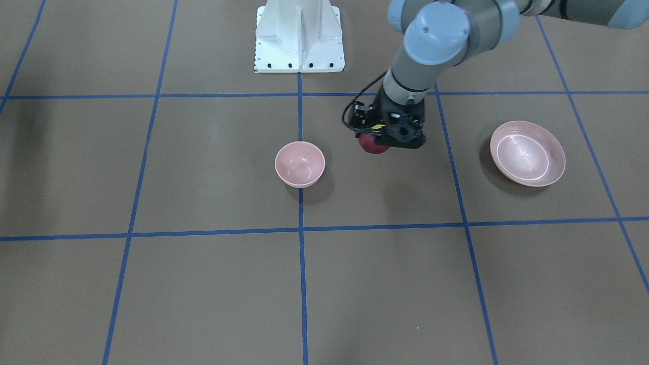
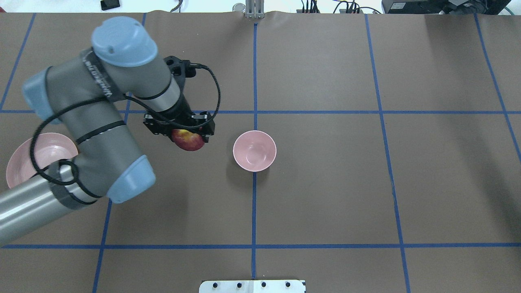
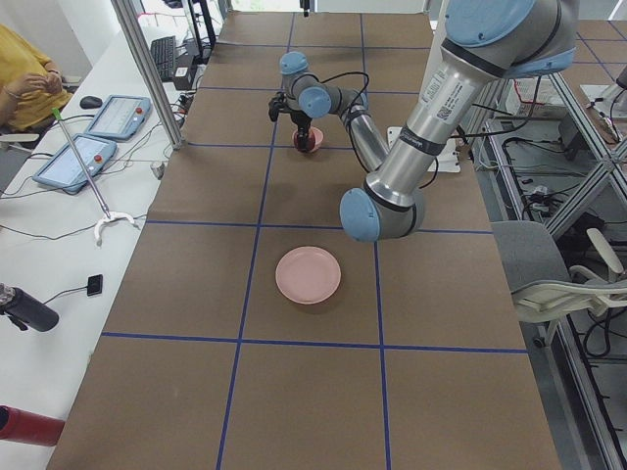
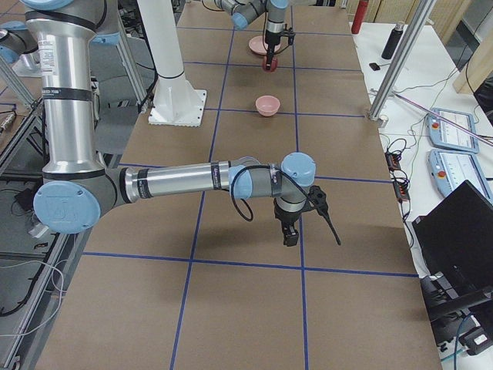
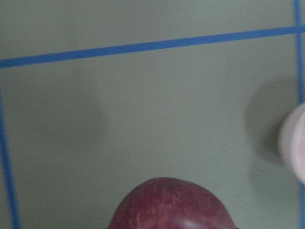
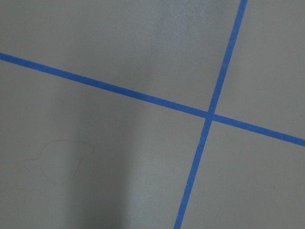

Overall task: Move apple from plate to bowl
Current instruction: 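Lift the red apple with the left gripper and carry it toward the bowl, then lower the apple into the pink bowl, open the left gripper, withdraw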

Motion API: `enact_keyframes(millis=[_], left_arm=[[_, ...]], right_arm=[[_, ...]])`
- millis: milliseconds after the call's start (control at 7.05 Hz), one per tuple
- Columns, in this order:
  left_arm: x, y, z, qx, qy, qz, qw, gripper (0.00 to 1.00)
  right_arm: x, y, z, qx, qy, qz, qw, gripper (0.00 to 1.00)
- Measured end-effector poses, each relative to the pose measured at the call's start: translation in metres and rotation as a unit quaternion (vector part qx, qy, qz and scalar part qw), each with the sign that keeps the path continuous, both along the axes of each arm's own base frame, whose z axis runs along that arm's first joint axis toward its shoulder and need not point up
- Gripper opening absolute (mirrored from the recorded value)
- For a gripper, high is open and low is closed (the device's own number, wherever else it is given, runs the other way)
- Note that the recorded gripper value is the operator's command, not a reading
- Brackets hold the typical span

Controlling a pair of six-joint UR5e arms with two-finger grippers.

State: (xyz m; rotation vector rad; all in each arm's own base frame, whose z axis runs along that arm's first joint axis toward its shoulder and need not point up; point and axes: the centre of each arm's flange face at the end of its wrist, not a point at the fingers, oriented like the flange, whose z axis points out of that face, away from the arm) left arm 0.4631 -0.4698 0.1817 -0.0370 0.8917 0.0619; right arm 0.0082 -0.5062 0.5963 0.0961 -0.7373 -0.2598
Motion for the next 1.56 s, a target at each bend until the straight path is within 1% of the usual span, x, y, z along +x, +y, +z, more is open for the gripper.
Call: enact_keyframes(millis=[142, 284, 425, 567, 709, 851, 993, 1134, 1560], left_arm=[[0.041, 0.004, -0.025, -0.008, -0.012, -0.019, 0.9997, 0.2], [0.075, 0.004, -0.04, -0.017, -0.014, -0.032, 0.9993, 0.24], [0.106, 0.0, -0.045, -0.024, -0.006, -0.04, 0.9989, 0.29], [0.131, -0.003, -0.041, -0.023, 0.004, -0.043, 0.9988, 0.46], [0.15, -0.001, -0.032, -0.018, 0.006, -0.045, 0.9988, 0.55], [0.163, 0.003, -0.025, -0.01, 0.002, -0.048, 0.9988, 0.71], [0.17, 0.007, -0.021, -0.005, -0.001, -0.049, 0.9988, 0.86], [0.172, 0.008, -0.02, -0.002, -0.002, -0.049, 0.9988, 0.97], [0.172, 0.009, -0.019, 0.002, -0.003, -0.05, 0.9987, 0.97]], right_arm=[[0.0, 0.0, 0.0, 0.0, 0.0, 0.0, 1.0, 1.0], [0.0, 0.0, 0.0, 0.0, 0.0, 0.0, 1.0, 1.0], [0.0, 0.0, 0.0, 0.0, 0.0, 0.0, 1.0, 1.0], [0.0, -0.001, 0.0, 0.0, 0.0, 0.0, 1.0, 1.0], [0.0, -0.001, 0.0, 0.0, 0.0, 0.001, 1.0, 1.0], [0.0, -0.001, 0.0, 0.0, 0.001, 0.001, 1.0, 1.0], [0.0, -0.001, 0.0, 0.0, 0.001, 0.001, 1.0, 1.0], [0.0, -0.001, 0.0, 0.0, 0.001, 0.001, 1.0, 1.0], [0.0, -0.001, 0.0, 0.0, 0.001, 0.001, 1.0, 1.0]])
